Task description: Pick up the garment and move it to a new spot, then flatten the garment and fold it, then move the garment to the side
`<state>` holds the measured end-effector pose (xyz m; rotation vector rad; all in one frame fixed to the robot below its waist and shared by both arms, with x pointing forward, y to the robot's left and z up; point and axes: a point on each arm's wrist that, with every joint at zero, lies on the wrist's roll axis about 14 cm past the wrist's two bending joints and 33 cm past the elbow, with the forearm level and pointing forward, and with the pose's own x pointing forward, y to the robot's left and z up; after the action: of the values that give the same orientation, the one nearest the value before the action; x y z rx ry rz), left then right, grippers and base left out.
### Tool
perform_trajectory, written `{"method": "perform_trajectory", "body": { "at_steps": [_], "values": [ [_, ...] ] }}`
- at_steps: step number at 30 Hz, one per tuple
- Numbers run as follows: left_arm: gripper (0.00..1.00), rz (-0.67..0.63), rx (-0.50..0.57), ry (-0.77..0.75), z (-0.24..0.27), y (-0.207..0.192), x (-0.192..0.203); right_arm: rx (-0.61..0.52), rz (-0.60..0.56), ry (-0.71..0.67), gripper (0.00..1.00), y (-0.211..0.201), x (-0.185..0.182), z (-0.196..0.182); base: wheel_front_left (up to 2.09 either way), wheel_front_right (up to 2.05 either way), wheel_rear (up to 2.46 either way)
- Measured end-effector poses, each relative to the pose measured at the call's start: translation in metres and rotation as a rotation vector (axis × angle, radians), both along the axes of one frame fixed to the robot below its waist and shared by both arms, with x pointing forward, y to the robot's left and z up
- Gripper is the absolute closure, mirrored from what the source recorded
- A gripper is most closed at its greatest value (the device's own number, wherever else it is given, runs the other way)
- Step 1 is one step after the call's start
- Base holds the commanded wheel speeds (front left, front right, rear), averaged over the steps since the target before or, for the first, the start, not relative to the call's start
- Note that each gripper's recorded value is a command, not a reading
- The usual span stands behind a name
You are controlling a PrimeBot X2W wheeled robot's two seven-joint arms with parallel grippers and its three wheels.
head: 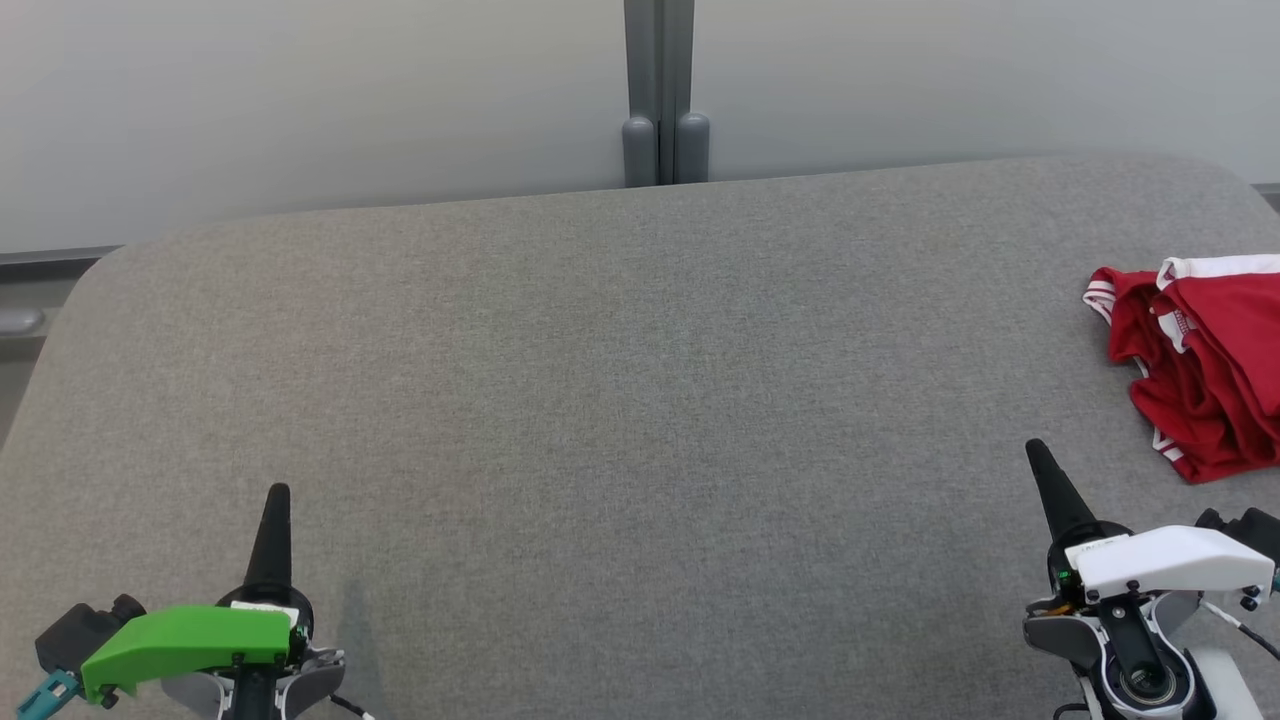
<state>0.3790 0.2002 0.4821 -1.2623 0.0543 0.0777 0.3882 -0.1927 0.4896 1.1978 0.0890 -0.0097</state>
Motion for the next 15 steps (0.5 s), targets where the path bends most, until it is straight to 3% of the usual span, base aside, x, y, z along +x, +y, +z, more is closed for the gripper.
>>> {"method": "perform_trajectory", "body": {
  "at_steps": [15],
  "values": [
    [1.0,-0.001,-0.121,-0.024,0.0073,0.0006,0.0033,0.144,-0.024,-0.017,1.0,-0.0029,-0.0001,0.005,0.0,0.0,0.0]
  ]
}}
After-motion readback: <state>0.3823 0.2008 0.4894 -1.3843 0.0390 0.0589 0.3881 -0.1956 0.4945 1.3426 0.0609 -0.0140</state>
